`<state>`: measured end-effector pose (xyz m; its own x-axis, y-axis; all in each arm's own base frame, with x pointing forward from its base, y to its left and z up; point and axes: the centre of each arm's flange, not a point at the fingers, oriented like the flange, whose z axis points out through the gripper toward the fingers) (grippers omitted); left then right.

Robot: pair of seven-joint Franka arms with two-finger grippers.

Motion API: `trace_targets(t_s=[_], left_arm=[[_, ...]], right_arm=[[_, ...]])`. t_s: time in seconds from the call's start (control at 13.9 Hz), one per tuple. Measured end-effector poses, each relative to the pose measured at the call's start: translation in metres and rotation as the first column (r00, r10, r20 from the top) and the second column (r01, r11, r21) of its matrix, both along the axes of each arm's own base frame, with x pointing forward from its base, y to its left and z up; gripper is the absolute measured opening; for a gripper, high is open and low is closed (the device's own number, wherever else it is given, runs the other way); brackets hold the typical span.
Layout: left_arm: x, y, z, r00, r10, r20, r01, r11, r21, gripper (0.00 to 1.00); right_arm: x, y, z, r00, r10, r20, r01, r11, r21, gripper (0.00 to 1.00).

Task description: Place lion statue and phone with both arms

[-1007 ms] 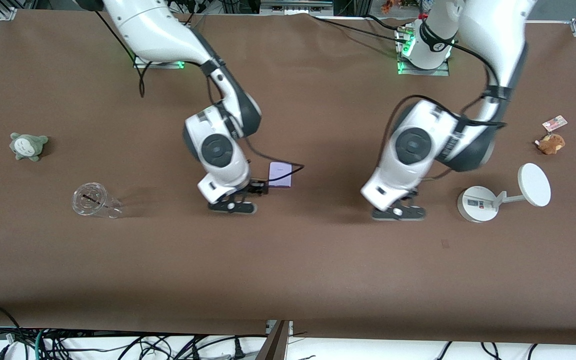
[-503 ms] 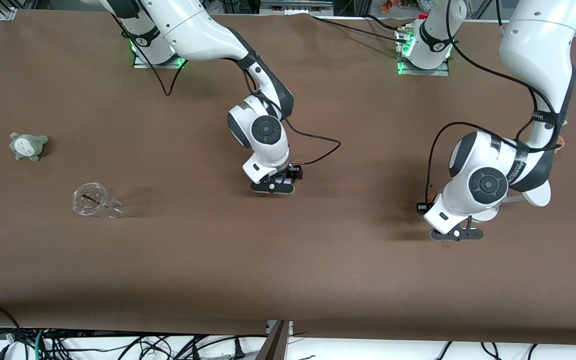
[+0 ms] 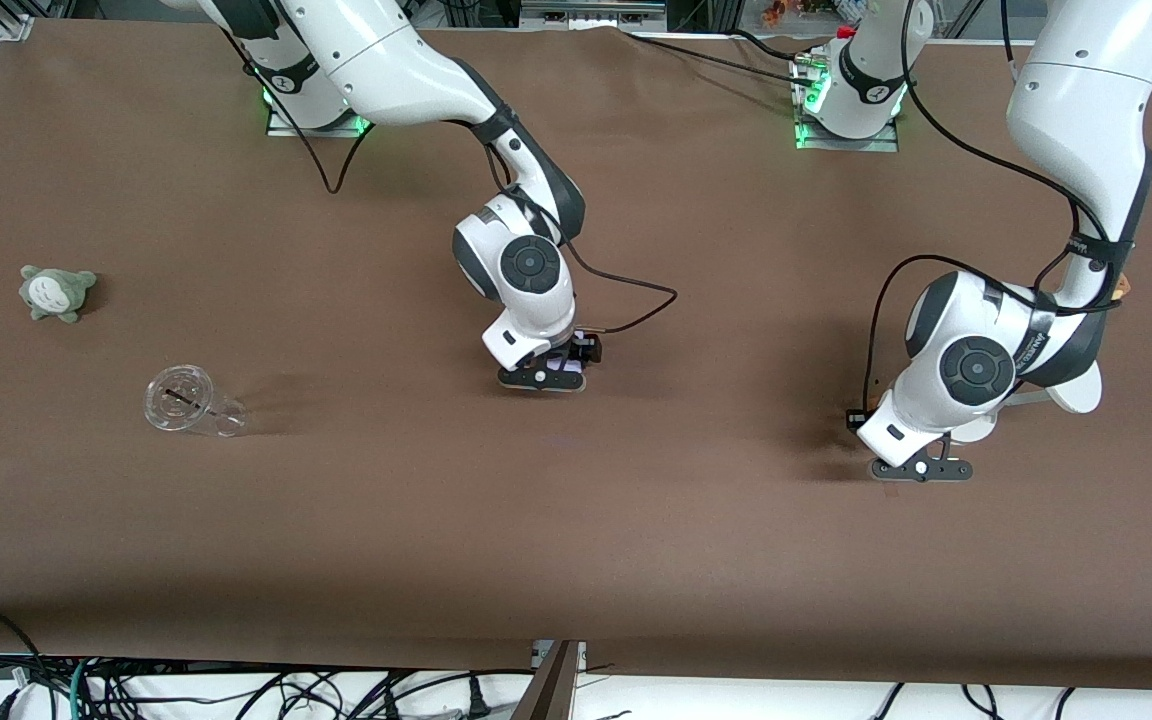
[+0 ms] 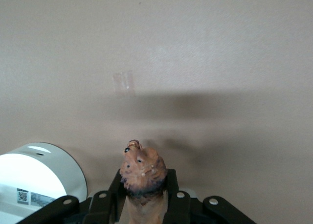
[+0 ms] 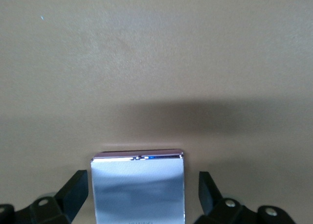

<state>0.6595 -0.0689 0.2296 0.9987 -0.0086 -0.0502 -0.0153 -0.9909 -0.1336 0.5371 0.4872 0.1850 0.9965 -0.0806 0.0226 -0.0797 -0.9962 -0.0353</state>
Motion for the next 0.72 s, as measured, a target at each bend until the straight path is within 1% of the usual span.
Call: trace_targets(t_s=[0.36, 0.43, 0.5, 0.58, 0.65, 0.72], left_arm=[[-0.009, 0.009, -0.015, 1.000, 0.009, -0.021, -0.009, 1.000, -0.004, 0.37], [-0.009, 0.010, -0.016, 1.000, 0.010, -0.023, -0.011, 1.000, -0.004, 0.37], [-0.009, 0.012, -0.016, 1.000, 0.012, -0.023, -0.012, 1.000, -0.004, 0.37], [-0.010, 0.014, -0.016, 1.000, 0.016, -0.022, -0.016, 1.000, -0.004, 0.37], [-0.010, 0.018, -0.017, 1.000, 0.021, -0.022, -0.021, 1.000, -0.005, 0.37], [-0.010, 0.021, -0.018, 0.999, 0.025, -0.021, -0.026, 1.000, -0.007, 0.37]], right_arm=[[-0.008, 0.006, -0.010, 1.000, 0.014, -0.008, -0.014, 1.000, -0.008, 1.00], [-0.008, 0.006, -0.011, 1.000, 0.014, -0.008, -0.014, 1.000, -0.008, 0.96], [-0.008, 0.006, -0.011, 1.000, 0.014, -0.008, -0.014, 1.000, -0.008, 0.95], [-0.008, 0.006, -0.011, 1.000, 0.014, -0.007, -0.014, 1.000, -0.008, 0.87], [-0.008, 0.006, -0.010, 1.000, 0.014, -0.006, -0.014, 1.000, -0.007, 0.83], [-0.006, 0.005, -0.010, 1.000, 0.014, -0.002, -0.014, 1.000, -0.006, 0.83]])
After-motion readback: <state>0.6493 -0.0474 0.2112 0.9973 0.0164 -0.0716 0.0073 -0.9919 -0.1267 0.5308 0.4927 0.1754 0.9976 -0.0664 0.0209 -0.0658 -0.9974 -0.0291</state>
